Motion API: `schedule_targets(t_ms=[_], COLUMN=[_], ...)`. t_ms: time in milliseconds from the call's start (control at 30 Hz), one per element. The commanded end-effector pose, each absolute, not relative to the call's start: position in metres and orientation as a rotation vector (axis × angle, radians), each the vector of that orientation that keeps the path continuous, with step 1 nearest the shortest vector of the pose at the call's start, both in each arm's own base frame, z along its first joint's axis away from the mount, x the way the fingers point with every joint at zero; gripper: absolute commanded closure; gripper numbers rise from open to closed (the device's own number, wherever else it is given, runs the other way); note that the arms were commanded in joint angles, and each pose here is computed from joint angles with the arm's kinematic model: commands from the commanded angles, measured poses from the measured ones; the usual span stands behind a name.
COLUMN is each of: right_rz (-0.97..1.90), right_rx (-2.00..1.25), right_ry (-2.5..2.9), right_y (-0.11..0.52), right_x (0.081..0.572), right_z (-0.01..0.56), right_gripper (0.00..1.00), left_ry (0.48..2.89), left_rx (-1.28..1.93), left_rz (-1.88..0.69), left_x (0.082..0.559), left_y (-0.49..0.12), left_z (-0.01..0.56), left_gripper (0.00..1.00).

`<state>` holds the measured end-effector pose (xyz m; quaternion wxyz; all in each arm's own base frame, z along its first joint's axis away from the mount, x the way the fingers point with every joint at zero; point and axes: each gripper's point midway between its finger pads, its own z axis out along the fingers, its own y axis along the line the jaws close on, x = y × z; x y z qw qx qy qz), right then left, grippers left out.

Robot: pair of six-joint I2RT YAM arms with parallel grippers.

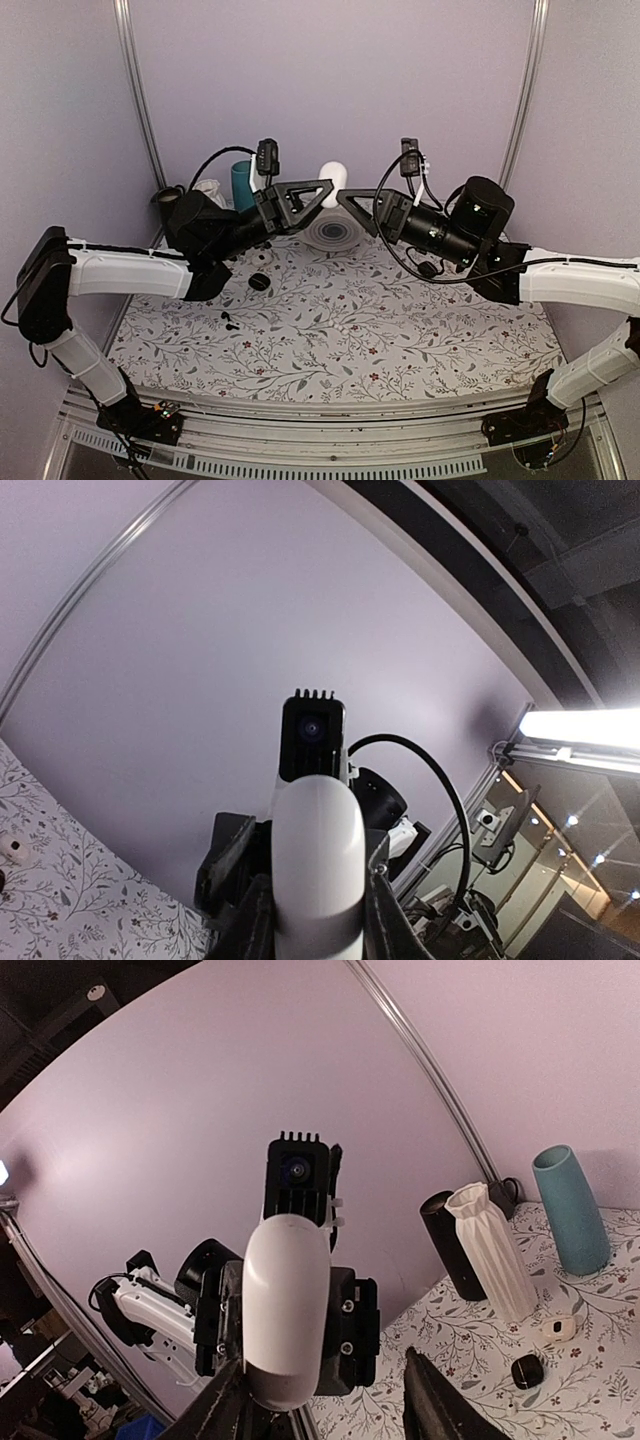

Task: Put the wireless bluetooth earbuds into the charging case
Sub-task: Pass from the left arm to the right

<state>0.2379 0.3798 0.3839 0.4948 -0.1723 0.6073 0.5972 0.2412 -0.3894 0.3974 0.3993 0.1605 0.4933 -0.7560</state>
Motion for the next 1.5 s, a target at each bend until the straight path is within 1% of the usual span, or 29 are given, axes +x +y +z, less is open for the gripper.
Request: schedule_targets(t_ms=[0, 100, 233, 433, 533, 633, 667, 700, 733, 833, 867, 933, 1000, 1100, 1267, 1300, 1467], right_rz=[1.503, 1.508, 1.522, 1.529, 1.523, 1.514, 1.509, 1.500, 1.487, 1.459, 1.447, 1.420, 1.383, 1.313, 1.194, 1.166, 1.075], right_rx=[-0.440, -0.445, -0.453, -0.458, -0.456, -0.458, -0.458, -0.456, -0.457, -0.465, -0.469, -0.489, -0.528, -0.587, -0.768, -0.818, -1.005], right_ry=[1.448, 1.459, 1.473, 1.492, 1.504, 1.515, 1.520, 1.523, 1.526, 1.530, 1.533, 1.546, 1.556, 1.603, 1.678, 1.657, 1.704], right_y=[0.388, 0.390, 0.394, 0.398, 0.398, 0.397, 0.397, 0.395, 0.394, 0.389, 0.388, 0.385, 0.382, 0.374, 0.362, 0.360, 0.353], right_x=[0.231, 0.231, 0.230, 0.230, 0.231, 0.230, 0.230, 0.231, 0.231, 0.230, 0.229, 0.228, 0.227, 0.225, 0.215, 0.211, 0.196], right_z=[0.398, 0.395, 0.393, 0.389, 0.388, 0.387, 0.387, 0.388, 0.388, 0.390, 0.391, 0.391, 0.392, 0.388, 0.383, 0.390, 0.382], right_gripper=[0.51, 0.55, 0.67, 0.69, 0.79, 0.92, 0.94, 0.96, 0.96, 0.96, 0.96, 0.96, 0.97, 0.97, 0.97, 0.97, 0.97], left_ry=[1.220, 1.223, 1.215, 1.217, 1.213, 1.211, 1.212, 1.211, 1.207, 1.200, 1.203, 1.207, 1.225, 1.263, 1.315, 1.345, 1.328], left_rx=[0.426, 0.429, 0.429, 0.434, 0.445, 0.462, 0.470, 0.475, 0.479, 0.503, 0.511, 0.534, 0.560, 0.634, 0.867, 0.905, 1.150], left_rz=[-1.927, -1.922, -1.920, -1.909, -1.908, -1.902, -1.900, -1.895, -1.891, -1.876, -1.868, -1.849, -1.824, -1.768, -1.627, -1.600, -1.486], left_x=[0.235, 0.235, 0.235, 0.235, 0.234, 0.232, 0.232, 0.232, 0.231, 0.229, 0.230, 0.230, 0.232, 0.233, 0.225, 0.225, 0.212], left_y=[-0.395, -0.395, -0.396, -0.397, -0.397, -0.397, -0.397, -0.396, -0.395, -0.391, -0.389, -0.385, -0.381, -0.375, -0.369, -0.369, -0.371], left_z=[0.405, 0.405, 0.406, 0.405, 0.406, 0.406, 0.406, 0.406, 0.406, 0.407, 0.407, 0.405, 0.401, 0.393, 0.377, 0.371, 0.364], left_gripper=[1.00, 1.00, 1.00, 1.00, 1.00, 1.00, 1.00, 0.96, 0.89, 0.63, 0.57, 0.47, 0.40, 0.38, 0.38, 0.39, 0.41])
